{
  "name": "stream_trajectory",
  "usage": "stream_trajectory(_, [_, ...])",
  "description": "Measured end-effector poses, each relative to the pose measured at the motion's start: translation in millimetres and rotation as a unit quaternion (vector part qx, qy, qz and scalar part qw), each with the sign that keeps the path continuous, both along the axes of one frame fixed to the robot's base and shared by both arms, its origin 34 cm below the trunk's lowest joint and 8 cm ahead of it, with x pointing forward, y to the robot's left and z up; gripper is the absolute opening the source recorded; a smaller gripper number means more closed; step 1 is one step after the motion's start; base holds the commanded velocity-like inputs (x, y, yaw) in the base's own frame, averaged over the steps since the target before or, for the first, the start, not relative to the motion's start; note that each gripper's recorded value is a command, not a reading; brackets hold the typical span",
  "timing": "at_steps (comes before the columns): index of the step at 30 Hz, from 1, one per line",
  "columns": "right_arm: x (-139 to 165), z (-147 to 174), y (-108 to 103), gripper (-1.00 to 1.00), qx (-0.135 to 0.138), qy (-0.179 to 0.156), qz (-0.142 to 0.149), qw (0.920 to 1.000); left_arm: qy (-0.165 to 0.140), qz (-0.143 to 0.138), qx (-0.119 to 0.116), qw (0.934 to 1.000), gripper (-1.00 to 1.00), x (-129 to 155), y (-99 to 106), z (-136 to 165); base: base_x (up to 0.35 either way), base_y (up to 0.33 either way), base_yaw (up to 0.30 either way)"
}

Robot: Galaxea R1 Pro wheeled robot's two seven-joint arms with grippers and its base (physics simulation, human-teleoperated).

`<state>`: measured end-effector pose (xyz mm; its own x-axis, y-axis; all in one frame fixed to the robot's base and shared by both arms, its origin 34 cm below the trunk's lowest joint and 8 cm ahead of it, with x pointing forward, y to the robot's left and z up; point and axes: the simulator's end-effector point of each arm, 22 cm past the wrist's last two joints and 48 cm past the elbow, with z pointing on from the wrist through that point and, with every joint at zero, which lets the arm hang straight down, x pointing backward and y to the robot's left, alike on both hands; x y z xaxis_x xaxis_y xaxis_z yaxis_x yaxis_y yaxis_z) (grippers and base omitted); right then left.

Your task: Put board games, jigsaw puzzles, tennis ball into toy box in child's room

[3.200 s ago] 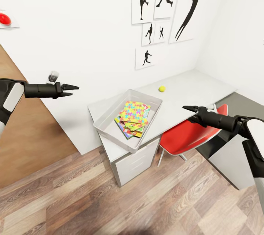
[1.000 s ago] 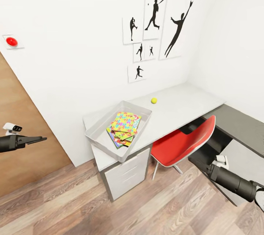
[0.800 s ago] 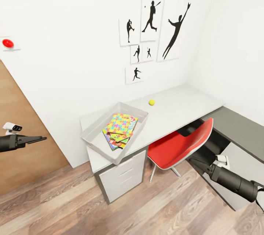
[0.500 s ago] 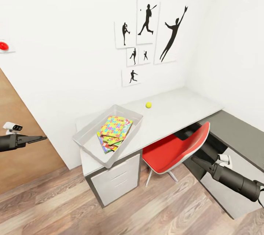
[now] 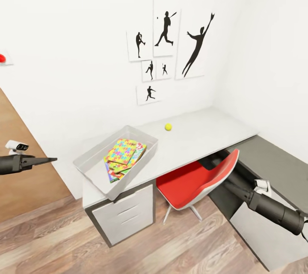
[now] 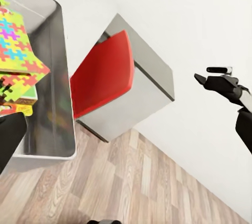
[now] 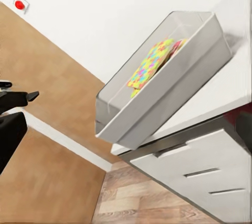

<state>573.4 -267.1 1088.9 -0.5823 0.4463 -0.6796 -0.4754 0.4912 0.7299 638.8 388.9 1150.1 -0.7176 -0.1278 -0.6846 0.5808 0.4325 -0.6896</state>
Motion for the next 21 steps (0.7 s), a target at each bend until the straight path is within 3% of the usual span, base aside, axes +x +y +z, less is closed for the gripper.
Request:
stream_trajectory(9, [1,3,-3,1.0,-0.007,-0.002,-0.008,0.9999,-0.005,-0.001,-0.001,1.0,1.0,-3,-1,9,0.114,-0.296,0.087])
stream_trajectory(21, [20,-10,-21,1.0,-0.058,0.046,-0.052,0.9959,-0.01,-0.002,-0.005,0.9999,1.0,-6,-4,23,0.253,-0.206,0.115])
